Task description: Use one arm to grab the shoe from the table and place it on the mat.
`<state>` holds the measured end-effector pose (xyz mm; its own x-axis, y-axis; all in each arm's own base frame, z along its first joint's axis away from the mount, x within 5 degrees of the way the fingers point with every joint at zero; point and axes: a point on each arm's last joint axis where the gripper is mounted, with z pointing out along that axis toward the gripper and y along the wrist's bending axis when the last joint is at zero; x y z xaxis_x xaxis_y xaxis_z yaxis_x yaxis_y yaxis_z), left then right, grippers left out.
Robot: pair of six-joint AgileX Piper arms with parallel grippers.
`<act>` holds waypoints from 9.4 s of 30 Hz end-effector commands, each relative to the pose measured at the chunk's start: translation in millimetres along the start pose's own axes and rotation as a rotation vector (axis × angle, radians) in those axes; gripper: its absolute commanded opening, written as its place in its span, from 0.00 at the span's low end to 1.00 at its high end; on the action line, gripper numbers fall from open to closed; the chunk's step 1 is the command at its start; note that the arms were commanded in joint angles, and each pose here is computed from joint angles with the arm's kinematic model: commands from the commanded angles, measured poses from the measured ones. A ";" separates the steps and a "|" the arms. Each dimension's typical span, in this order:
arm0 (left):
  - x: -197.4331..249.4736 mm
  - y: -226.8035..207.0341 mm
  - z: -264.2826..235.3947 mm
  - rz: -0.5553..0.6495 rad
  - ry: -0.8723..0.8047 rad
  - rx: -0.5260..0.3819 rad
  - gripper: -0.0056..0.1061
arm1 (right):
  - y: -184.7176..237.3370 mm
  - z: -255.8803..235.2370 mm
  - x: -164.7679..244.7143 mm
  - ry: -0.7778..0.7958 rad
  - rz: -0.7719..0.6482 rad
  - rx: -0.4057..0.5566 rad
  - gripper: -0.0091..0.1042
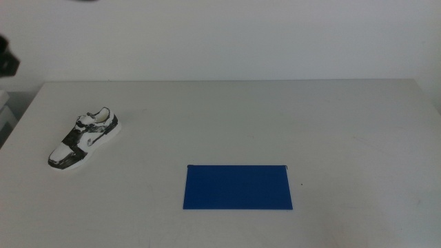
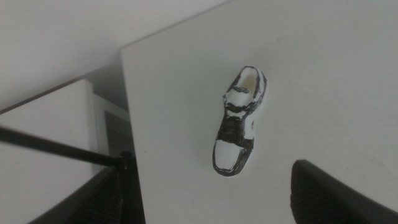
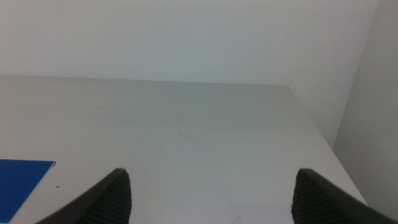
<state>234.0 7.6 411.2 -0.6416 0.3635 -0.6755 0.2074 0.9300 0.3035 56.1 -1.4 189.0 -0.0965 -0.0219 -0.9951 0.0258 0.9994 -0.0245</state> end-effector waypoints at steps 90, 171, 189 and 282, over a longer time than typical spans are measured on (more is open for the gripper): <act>-40.4 -9.2 232.3 0.091 0.513 0.388 0.15 | -0.9 -2.7 -11.3 -0.109 -0.021 0.012 0.67; -75.2 -296.5 152.7 1.178 0.124 0.927 0.15 | -0.9 -2.7 -11.3 -0.109 -0.021 0.012 0.67; -55.1 -312.4 188.2 1.056 0.293 0.916 0.15 | -0.9 -2.7 -11.3 -0.109 -0.021 0.012 0.67; 95.1 -47.4 -87.5 0.033 -0.540 -0.093 0.89 | -0.9 -2.7 -11.3 -0.109 -0.021 0.012 0.67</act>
<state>102.6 -6.9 383.1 -0.2483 0.4303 -0.8679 0.1846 0.9005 0.3936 56.1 -1.4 189.0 -0.0965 -0.0219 -0.9951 0.0258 0.9994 -0.0245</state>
